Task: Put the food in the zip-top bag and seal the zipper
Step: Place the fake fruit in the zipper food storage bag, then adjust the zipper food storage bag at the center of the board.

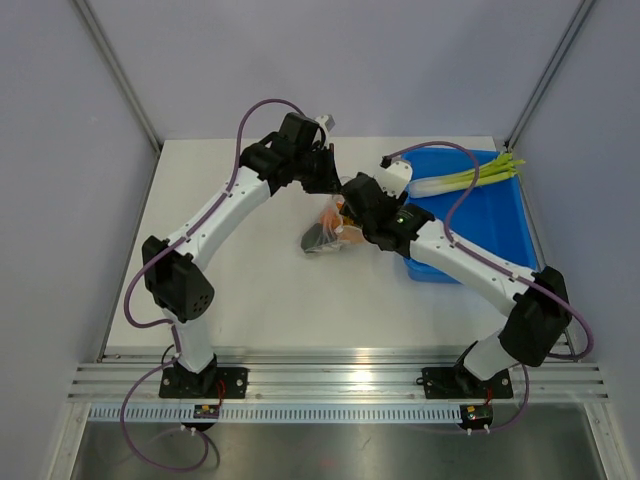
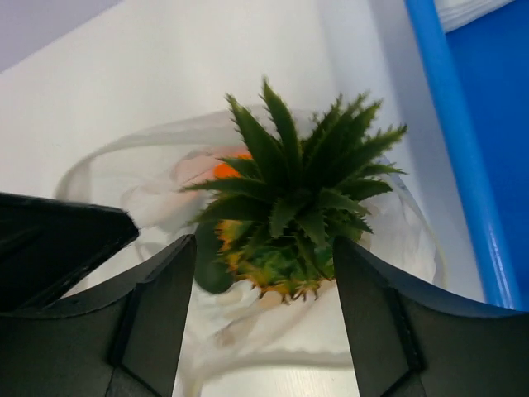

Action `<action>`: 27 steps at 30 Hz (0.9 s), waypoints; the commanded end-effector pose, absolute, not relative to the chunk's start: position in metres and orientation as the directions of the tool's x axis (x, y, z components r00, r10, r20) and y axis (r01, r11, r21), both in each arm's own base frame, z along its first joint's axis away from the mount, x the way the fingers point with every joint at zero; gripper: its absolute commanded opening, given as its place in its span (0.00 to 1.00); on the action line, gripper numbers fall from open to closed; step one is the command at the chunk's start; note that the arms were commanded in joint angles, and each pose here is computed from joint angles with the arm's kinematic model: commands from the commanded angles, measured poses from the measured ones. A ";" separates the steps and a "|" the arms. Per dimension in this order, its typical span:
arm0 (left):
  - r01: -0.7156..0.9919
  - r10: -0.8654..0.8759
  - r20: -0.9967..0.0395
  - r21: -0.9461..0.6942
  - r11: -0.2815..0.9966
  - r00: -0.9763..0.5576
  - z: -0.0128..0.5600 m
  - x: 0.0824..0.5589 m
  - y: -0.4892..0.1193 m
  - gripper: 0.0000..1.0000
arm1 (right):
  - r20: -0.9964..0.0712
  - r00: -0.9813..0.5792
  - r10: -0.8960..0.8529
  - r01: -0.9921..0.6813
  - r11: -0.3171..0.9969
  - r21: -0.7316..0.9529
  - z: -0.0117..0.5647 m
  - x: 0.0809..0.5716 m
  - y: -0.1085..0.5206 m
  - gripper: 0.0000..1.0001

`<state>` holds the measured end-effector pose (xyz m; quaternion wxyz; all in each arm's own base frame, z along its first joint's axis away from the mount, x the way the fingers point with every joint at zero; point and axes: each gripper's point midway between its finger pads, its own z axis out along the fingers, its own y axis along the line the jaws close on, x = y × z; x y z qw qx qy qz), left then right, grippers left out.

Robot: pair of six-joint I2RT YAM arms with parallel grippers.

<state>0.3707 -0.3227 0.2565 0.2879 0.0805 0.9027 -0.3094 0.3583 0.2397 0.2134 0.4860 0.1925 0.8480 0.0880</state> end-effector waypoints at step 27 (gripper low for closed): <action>0.359 -0.084 -0.630 -0.542 0.760 -0.772 0.285 0.378 -0.324 0.00 | -0.620 -0.642 0.450 0.193 0.878 0.437 0.171 0.320 0.190 0.48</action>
